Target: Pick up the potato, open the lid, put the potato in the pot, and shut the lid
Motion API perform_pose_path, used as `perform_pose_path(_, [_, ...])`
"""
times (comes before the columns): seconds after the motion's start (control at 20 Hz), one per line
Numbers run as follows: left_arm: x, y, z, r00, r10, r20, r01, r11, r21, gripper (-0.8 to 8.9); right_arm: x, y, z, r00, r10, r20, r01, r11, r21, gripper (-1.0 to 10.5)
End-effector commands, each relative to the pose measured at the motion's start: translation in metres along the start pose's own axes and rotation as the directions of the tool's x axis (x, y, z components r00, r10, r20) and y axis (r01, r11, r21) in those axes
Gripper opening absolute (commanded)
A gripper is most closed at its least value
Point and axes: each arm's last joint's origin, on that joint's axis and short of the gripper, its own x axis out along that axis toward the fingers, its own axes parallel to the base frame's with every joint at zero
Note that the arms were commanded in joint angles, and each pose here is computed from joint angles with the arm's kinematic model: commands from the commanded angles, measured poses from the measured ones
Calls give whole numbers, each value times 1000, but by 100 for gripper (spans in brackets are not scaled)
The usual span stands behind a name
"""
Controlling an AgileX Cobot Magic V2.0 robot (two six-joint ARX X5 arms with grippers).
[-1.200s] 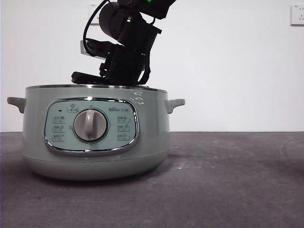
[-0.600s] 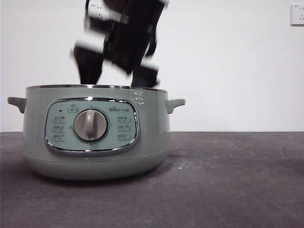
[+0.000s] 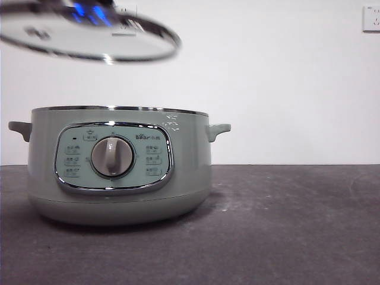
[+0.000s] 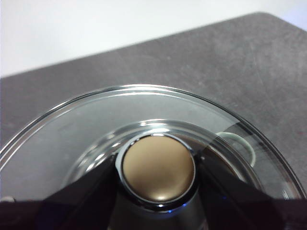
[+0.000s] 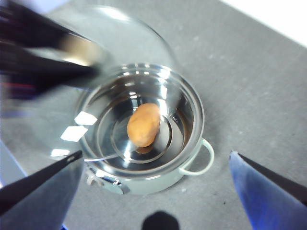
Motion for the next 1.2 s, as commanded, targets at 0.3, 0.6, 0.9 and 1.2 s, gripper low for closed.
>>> perform_pose_path(0.3, [72, -2, -13, 998, -30, -52, 27, 998, -52, -9, -43, -2, -14, 997, -76, 21, 76, 997, 20, 501])
perform_pose_path(0.6, [83, -9, -21, 994, -46, -99, 40, 997, -66, -9, -44, -2, -18, 994, -105, -24, 105, 994, 15, 501])
perform_pose_path(0.9, [82, -15, -28, 984, -55, -168, 47, 998, -52, -9, -44, -2, -18, 994, -105, -24, 105, 994, 15, 501])
perform_pose_path(1.2, [82, -14, -29, 984, -3, -178, -4, 999, -38, -9, -44, -2, -18, 994, -104, -25, 105, 994, 15, 501])
